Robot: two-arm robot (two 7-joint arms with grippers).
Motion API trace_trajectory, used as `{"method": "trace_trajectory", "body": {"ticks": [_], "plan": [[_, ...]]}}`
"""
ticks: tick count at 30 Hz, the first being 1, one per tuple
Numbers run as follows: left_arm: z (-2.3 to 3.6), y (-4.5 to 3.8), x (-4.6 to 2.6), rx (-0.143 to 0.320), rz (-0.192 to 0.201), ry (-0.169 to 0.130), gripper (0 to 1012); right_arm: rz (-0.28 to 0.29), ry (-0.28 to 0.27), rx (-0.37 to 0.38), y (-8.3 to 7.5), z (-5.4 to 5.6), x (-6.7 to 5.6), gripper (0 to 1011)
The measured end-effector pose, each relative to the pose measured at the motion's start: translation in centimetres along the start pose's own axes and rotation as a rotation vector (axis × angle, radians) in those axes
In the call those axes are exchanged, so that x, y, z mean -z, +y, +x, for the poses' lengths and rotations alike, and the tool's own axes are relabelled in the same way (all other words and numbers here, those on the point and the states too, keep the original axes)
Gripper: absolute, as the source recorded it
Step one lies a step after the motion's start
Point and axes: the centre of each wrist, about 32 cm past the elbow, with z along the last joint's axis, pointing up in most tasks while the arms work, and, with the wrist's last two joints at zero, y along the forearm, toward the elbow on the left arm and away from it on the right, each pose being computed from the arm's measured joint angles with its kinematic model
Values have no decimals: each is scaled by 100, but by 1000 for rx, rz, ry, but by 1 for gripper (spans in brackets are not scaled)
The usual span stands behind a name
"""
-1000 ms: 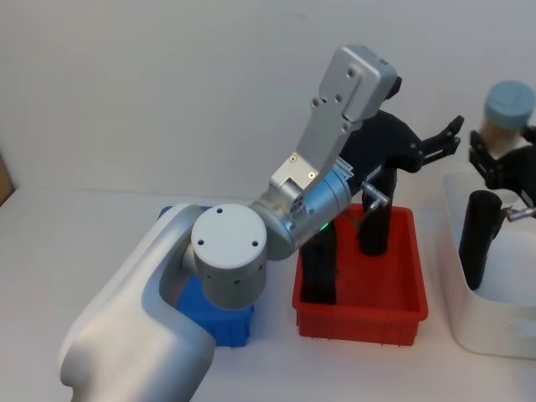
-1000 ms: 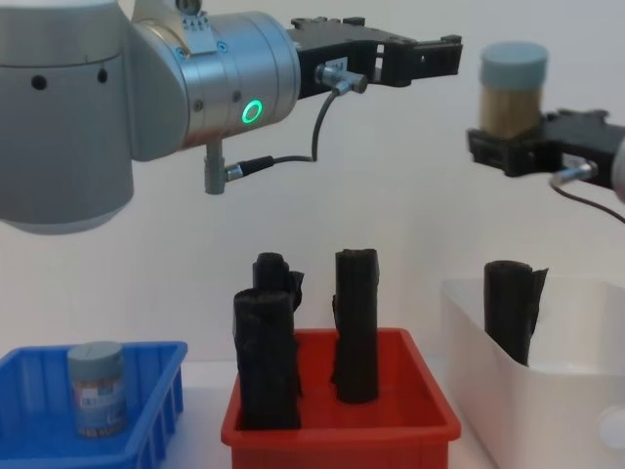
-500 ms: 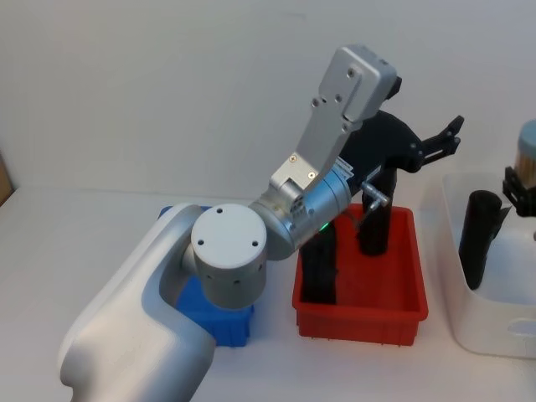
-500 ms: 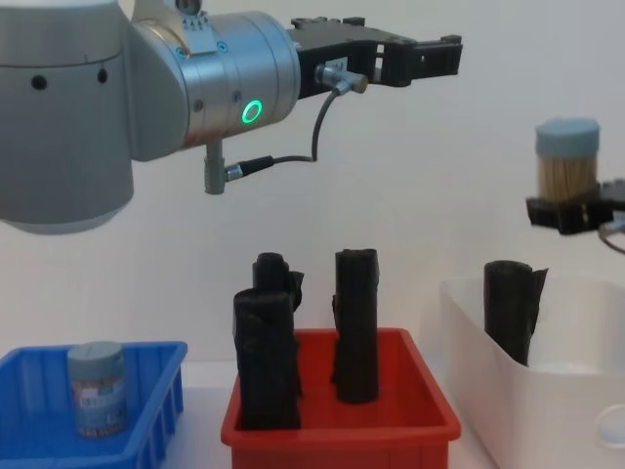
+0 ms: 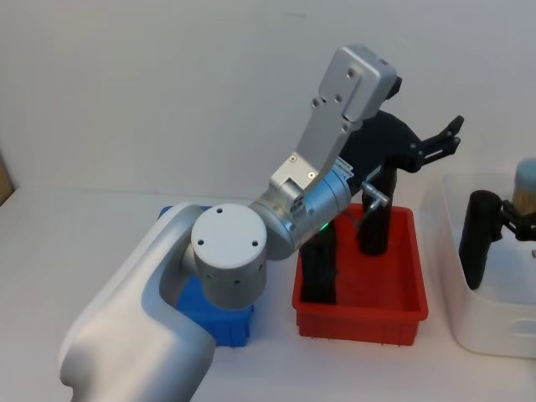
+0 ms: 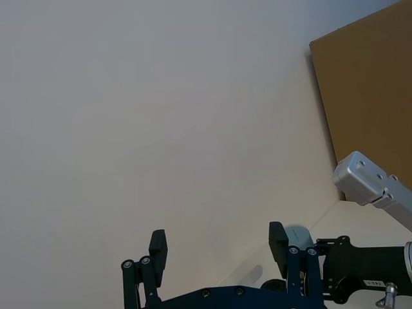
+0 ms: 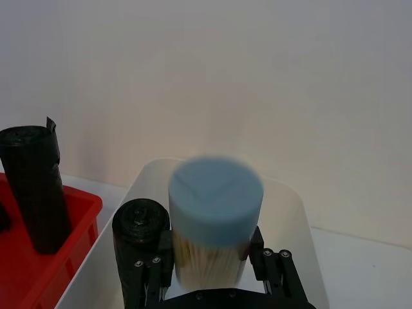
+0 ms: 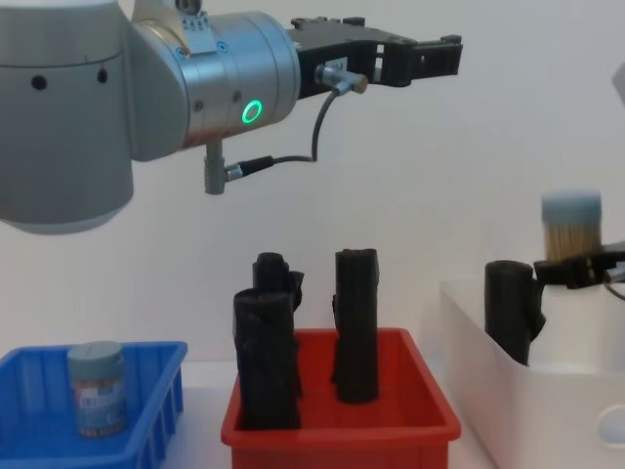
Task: Pick the cotton swabs from the blue box and place them into the white box.
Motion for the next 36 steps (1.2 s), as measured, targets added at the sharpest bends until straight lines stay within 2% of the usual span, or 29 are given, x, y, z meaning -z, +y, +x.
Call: {"method": "trace_trajectory", "body": {"ticks": [5,10,13,28,33,36], "plan": [[0,0,0,0,0,0,1004,-33,4,-5,38,6,18,825],[0,0,0,0,0,0,1004,-54,7,-9,63,10,29,957],[0,0,0,0,0,0,1004,-63,8,-11,73,10,35,1002],[0,0,0,0,0,0,1004,-78,11,-17,98,12,42,1001],[0,0,0,0,0,0,1004,-47,23,-28,102,5,34,1001],[0,0,0,0,0,0,1004,-7,41,-40,100,-1,17,1001]]}}
